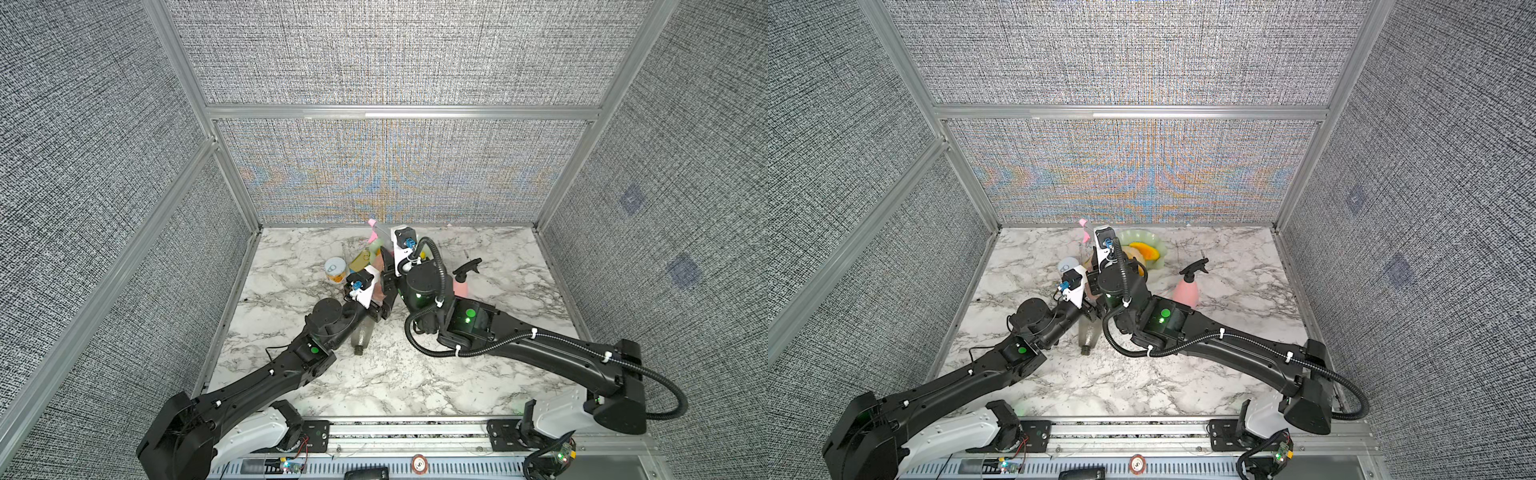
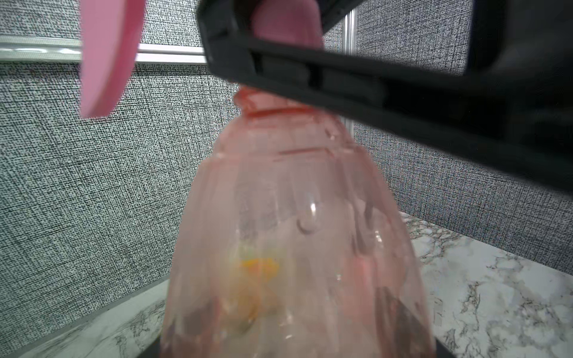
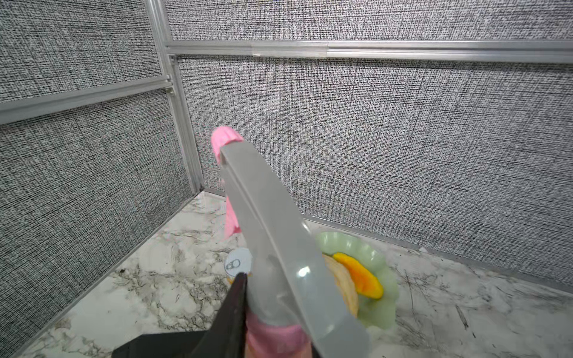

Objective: Attach spray nozzles to spray bottles
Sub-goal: Screw the spray nozzle on the spray bottle.

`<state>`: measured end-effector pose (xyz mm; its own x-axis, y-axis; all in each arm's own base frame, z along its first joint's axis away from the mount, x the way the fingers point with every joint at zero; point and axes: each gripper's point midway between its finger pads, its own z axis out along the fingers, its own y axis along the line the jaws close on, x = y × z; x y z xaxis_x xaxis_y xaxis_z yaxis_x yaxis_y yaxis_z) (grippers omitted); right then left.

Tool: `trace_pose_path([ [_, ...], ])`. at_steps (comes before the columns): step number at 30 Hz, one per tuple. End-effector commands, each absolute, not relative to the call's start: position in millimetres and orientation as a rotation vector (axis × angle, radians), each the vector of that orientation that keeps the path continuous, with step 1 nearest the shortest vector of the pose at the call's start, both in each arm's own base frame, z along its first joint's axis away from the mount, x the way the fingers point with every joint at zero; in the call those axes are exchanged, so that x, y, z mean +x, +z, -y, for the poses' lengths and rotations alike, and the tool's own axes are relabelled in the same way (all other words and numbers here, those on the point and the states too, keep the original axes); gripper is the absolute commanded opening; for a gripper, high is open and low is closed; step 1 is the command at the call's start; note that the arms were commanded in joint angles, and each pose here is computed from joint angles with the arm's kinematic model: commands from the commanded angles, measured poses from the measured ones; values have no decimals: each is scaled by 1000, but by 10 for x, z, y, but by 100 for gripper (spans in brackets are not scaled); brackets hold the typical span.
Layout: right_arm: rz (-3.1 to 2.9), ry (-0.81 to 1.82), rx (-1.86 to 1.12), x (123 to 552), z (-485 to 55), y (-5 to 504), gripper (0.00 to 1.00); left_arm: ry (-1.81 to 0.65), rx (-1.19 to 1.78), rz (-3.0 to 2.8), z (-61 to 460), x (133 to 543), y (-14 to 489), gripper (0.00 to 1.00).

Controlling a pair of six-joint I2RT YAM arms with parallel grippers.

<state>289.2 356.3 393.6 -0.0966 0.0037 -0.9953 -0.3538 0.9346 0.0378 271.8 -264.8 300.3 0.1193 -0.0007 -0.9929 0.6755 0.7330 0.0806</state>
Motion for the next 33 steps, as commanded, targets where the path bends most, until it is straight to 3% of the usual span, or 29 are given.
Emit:
trace_pose_path([
  [1,-1764,335,-410,2752,-3710,3561,13,-582,569,-1119,2633,2559,3646,66],
  [15,-1661,449,-425,2552,-3672,4109,39,-599,575,-1117,2651,2544,3613,66],
  [33,-1662,515,-591,2199,-3415,4208,67,-621,584,-1125,2687,2542,3584,66],
])
